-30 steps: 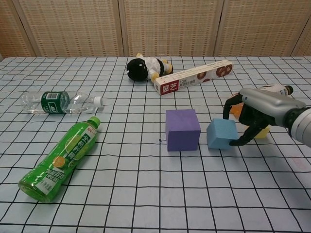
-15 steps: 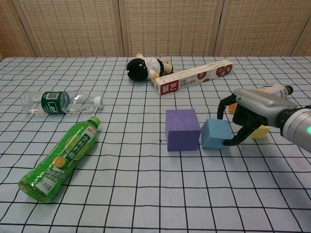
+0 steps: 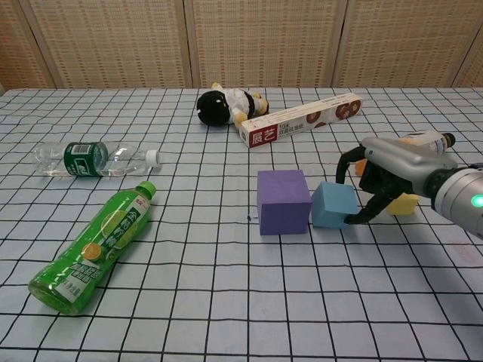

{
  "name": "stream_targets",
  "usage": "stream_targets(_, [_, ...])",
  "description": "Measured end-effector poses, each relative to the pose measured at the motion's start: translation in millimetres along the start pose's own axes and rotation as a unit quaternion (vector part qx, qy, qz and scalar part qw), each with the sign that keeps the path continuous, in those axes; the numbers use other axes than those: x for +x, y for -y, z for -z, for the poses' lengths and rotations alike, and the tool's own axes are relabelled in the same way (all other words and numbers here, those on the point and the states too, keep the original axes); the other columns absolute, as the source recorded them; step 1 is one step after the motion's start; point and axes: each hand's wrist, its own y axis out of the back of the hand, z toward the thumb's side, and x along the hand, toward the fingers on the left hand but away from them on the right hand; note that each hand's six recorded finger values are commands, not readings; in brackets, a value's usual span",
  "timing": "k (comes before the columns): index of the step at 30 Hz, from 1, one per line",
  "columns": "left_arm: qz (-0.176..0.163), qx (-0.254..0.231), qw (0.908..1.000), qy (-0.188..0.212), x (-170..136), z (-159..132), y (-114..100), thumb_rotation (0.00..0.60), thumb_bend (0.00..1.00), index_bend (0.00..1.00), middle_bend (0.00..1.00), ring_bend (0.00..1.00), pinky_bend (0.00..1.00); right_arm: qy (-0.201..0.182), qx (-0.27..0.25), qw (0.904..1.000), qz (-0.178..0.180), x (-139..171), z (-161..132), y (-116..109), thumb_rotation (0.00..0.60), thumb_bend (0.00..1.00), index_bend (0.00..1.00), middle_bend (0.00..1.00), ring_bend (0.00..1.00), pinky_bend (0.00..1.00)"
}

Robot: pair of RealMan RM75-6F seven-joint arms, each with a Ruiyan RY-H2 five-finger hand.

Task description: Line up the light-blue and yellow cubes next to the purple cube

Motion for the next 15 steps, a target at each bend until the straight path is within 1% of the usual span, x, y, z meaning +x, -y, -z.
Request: stream_targets(15, [0.000,0.002,1.0000,0.002,-0.4,-0.6,0.0,0.600,0.45,0.25,0.27,0.32,0.55,-0.009,-0.009,0.9999,0.002,-3.2,-0.4,2.6,0.600,0.02,0.54,1.00,0.93,1.00])
